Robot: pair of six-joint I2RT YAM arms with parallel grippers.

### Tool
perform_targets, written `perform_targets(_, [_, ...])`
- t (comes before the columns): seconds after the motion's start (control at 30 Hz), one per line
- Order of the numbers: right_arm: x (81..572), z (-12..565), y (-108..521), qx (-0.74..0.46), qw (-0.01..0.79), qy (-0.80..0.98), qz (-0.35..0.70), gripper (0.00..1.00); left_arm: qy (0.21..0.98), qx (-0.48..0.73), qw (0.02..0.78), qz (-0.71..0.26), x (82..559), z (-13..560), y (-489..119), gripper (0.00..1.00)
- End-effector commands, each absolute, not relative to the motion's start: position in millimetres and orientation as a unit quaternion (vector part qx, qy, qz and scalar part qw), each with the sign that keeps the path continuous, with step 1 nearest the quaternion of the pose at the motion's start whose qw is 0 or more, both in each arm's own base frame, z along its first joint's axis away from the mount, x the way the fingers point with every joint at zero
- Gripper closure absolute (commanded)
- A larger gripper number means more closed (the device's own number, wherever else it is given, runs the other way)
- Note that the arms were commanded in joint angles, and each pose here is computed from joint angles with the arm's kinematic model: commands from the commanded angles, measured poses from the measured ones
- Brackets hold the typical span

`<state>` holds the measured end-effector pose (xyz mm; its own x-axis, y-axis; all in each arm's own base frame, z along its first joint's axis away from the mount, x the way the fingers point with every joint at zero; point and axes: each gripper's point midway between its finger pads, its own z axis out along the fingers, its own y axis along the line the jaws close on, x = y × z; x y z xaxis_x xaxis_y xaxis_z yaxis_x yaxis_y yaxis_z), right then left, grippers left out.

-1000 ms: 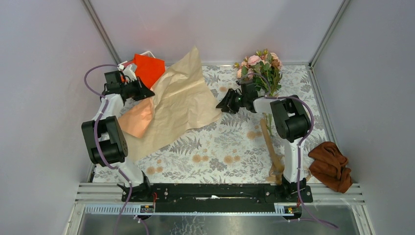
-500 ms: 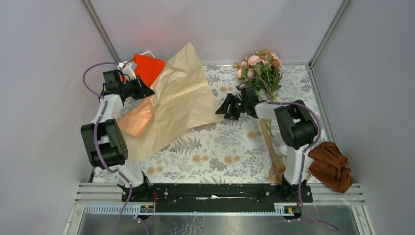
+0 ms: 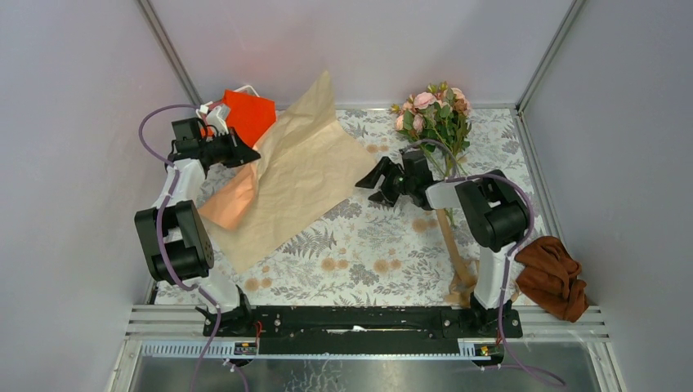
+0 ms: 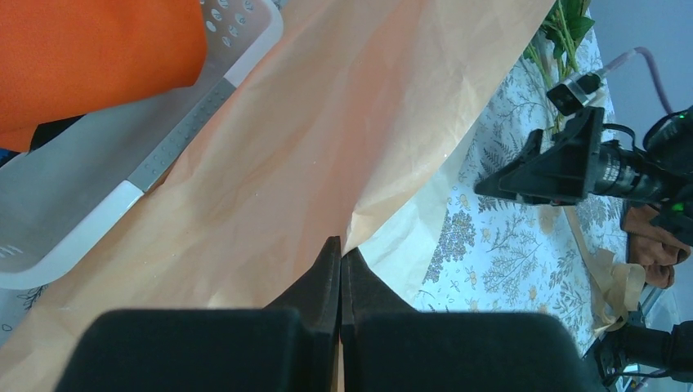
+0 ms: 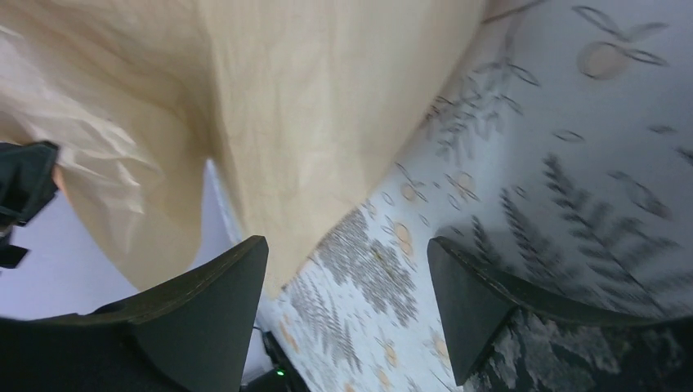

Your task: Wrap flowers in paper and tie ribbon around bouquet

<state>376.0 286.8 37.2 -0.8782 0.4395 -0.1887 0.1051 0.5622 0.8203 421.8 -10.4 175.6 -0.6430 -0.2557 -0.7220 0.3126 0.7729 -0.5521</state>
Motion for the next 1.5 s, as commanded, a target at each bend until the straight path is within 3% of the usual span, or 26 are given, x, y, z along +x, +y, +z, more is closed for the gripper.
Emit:
perform_targets(0.0, [389.7,33.4,318.9,0.195,0.174,0.838,0.479,0.19,0.831,0.038,0.436,-0.342,417.7,186.0,-14.2,1.00])
perform_targets(0.17, [385.4,24.6,345.4,0.222,0.164,0.837,0.473,0.19,0.832,0.037,0.435,-0.343,417.0,185.0,-14.2,1.00])
perform_targets(0.5, [328.3,26.2,353.9,0.252,0.168,0.846,0.438,0.17,0.830,0.036,0.433,-0.349,417.1,182.8,-16.3,1.00])
perform_targets(1.0, [357.5,-8.1,362.0,0.359,0.179,0.824,0.401,0.19,0.827,0.035,0.434,-0.356,416.1,185.4,-19.0,1.00])
perform_targets(1.37, [380.5,10.0,384.9,0.346,0.199,0.814,0.421,0.17,0.826,0.038,0.433,-0.359,417.1,186.7,-21.6,1.00])
perform_targets(1.47, [386.9,16.9,389.2,0.340,0.208,0.810,0.430,0.22,0.825,0.039,0.434,-0.360,417.1,187.3,-22.1,1.00])
